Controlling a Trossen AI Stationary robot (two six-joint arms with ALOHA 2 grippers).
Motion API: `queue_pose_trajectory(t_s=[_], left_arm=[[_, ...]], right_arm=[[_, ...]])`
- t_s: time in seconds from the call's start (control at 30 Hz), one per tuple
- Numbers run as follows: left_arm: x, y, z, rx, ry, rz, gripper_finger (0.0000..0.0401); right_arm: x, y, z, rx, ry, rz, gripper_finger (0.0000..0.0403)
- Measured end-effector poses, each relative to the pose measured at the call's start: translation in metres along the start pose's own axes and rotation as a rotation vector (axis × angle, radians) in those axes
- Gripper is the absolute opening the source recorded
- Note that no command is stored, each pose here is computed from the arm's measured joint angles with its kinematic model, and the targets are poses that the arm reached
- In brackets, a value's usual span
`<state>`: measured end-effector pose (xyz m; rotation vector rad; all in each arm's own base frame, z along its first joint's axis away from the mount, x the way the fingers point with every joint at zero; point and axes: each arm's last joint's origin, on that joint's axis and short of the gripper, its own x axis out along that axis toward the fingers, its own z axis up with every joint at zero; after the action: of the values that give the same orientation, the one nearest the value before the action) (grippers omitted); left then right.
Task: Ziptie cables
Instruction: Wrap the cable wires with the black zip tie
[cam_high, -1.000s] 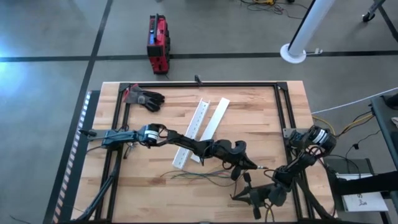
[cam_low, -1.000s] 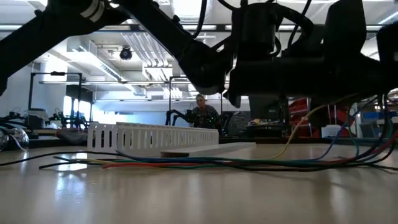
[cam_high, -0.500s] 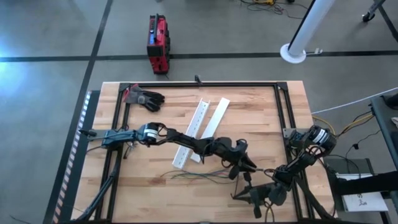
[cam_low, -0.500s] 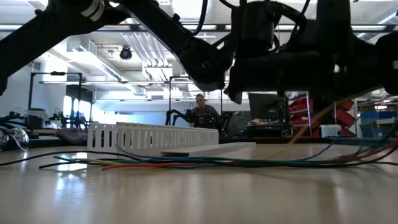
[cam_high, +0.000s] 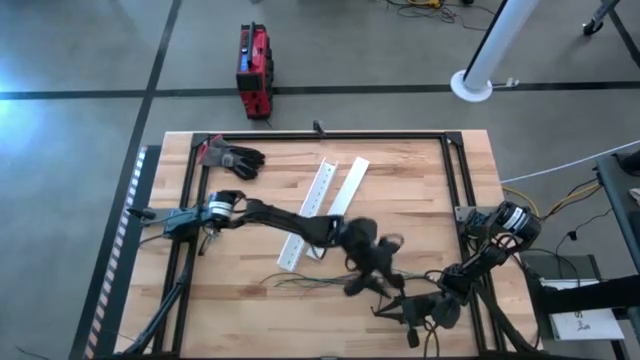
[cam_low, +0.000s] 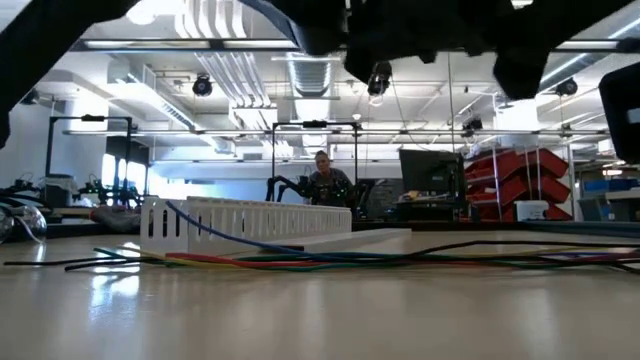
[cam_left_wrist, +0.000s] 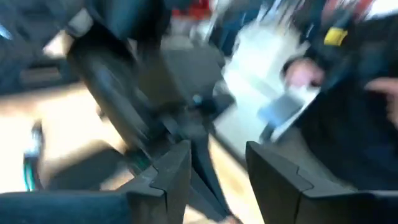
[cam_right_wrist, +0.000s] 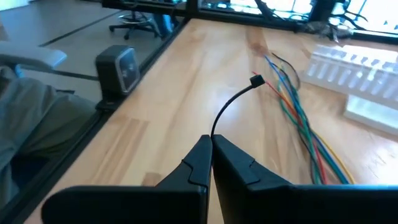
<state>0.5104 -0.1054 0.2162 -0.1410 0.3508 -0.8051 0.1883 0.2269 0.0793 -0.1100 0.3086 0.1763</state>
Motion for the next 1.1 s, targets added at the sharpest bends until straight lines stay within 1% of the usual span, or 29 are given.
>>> queue_pose_trajectory(t_s=[0.1,0.2,0.3,0.37,0.47,0.57,0.67,0.77,0.83,0.97,1.1], left_arm=[[-0.003,-0.025,-0.004,0.008,0.107,0.123,0.0127],[-0.013,-0.048,-0.008,0.023,0.129,0.224,0.0115],[-0.023,-0.076,-0.014,0.062,0.057,0.333,0.0105],[-0.028,-0.093,-0.022,0.077,-0.026,0.389,0.01],[-0.031,-0.109,-0.048,0.041,-0.141,0.449,0.0099],[-0.031,-0.112,-0.076,-0.02,-0.261,0.493,0.0105],[-0.027,-0.109,-0.095,-0.077,-0.379,0.478,0.0115],[-0.016,-0.1,-0.115,-0.135,-0.4,0.47,0.0128],[-0.008,-0.092,-0.123,-0.16,-0.413,0.471,0.0135],[0.009,-0.082,-0.119,-0.177,-0.477,0.451,0.0147],[0.021,-0.081,-0.11,-0.155,-0.484,0.379,0.0153]], right_arm=[[-0.003,-0.002,-0.003,0.016,0.001,-0.028,0.0],[-0.008,-0.002,-0.006,0.018,-0.001,-0.05,0.0],[-0.012,-0.002,-0.005,0.019,-0.015,-0.072,0.0],[-0.013,-0.002,-0.003,0.017,-0.019,-0.074,0.0],[-0.014,-0.002,0.002,0.012,-0.034,-0.071,0.0],[-0.015,-0.002,0.005,-0.025,-0.04,-0.07,0.0],[-0.016,-0.003,0.009,-0.045,-0.048,-0.069,0.0],[-0.016,-0.003,0.012,-0.059,-0.055,-0.071,0.0],[-0.017,-0.004,0.015,-0.061,-0.063,-0.071,0.0],[-0.018,-0.004,0.018,-0.06,-0.071,-0.077,0.0],[-0.018,-0.005,0.017,-0.057,-0.072,-0.113,0.0]])
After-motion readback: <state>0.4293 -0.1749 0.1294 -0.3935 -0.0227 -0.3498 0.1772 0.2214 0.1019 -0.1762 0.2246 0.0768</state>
